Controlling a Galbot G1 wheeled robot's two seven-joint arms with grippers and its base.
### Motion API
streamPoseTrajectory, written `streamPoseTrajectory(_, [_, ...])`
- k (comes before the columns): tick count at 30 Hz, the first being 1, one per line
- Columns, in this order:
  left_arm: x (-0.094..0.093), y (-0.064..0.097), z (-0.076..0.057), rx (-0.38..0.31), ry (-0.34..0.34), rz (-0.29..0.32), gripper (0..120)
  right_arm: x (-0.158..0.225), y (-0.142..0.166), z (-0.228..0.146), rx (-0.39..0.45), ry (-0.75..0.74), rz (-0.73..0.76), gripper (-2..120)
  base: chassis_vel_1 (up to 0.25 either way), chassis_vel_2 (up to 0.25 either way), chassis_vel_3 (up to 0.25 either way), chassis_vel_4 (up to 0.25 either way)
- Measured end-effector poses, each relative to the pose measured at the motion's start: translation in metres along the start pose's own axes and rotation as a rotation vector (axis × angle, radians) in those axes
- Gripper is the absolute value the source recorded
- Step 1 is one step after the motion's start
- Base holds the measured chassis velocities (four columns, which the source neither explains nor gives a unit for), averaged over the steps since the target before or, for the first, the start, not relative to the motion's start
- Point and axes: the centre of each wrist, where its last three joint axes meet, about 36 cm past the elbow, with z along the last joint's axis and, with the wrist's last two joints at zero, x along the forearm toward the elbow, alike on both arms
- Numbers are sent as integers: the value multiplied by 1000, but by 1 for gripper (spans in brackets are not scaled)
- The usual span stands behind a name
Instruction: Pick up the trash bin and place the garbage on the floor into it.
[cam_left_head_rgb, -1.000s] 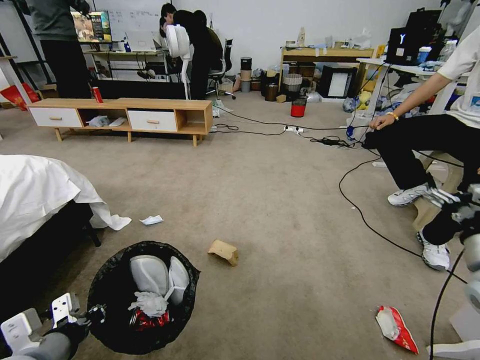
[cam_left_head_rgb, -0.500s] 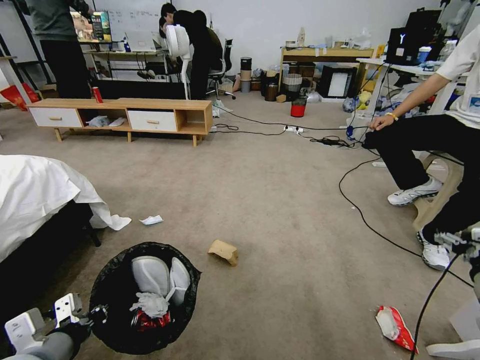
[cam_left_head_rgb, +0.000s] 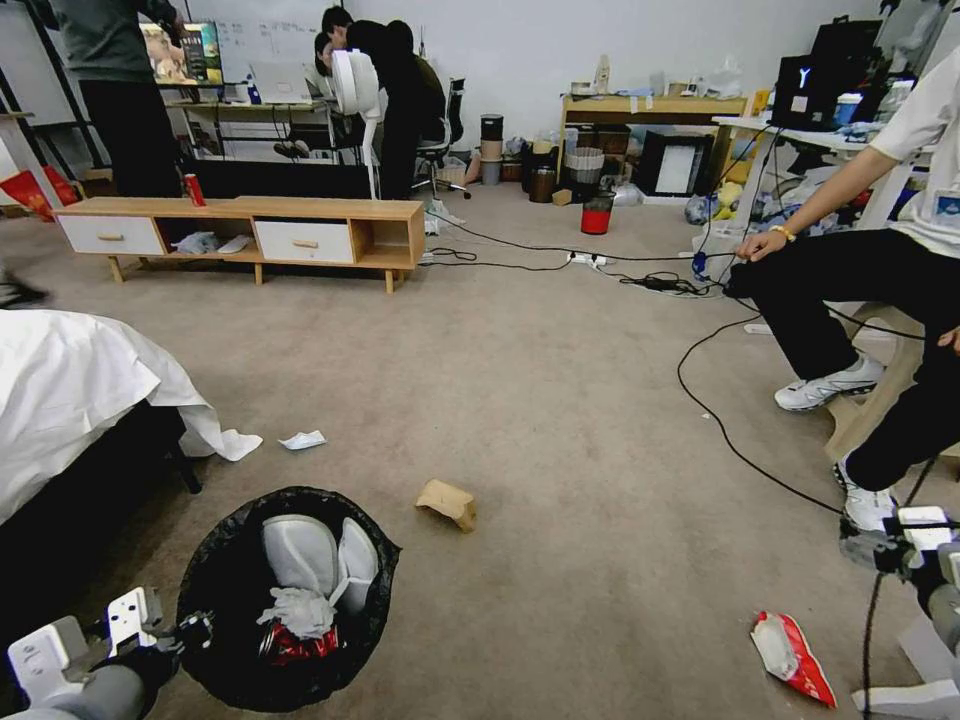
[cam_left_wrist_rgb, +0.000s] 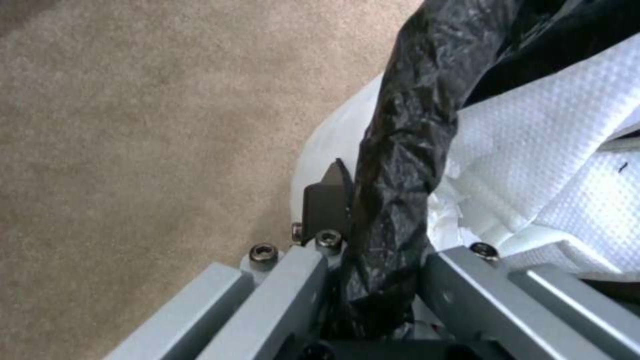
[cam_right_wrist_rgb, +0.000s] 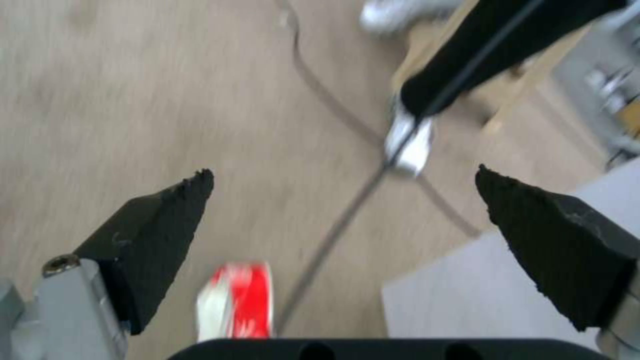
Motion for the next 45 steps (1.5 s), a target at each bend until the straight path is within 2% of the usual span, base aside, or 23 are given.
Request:
streamPoseTrajectory(7, [-1, 0, 0, 0, 3, 1, 0, -5, -2, -2, 35, 152, -70, 100, 0, 0, 0, 0])
streamPoseTrajectory(15, [-3, 1, 1, 3, 8, 3, 0, -17, 6, 10, 71, 208, -115, 100, 0, 0, 0, 0])
streamPoseTrajectory(22, [-3, 2, 3, 8, 11, 0, 0, -37, 29, 34, 31, 275, -155, 100, 0, 0, 0, 0])
streamPoseTrajectory(45, [-4, 4, 5, 20, 13, -10, 0, -74, 64, 89, -3, 364, -140, 100, 0, 0, 0, 0])
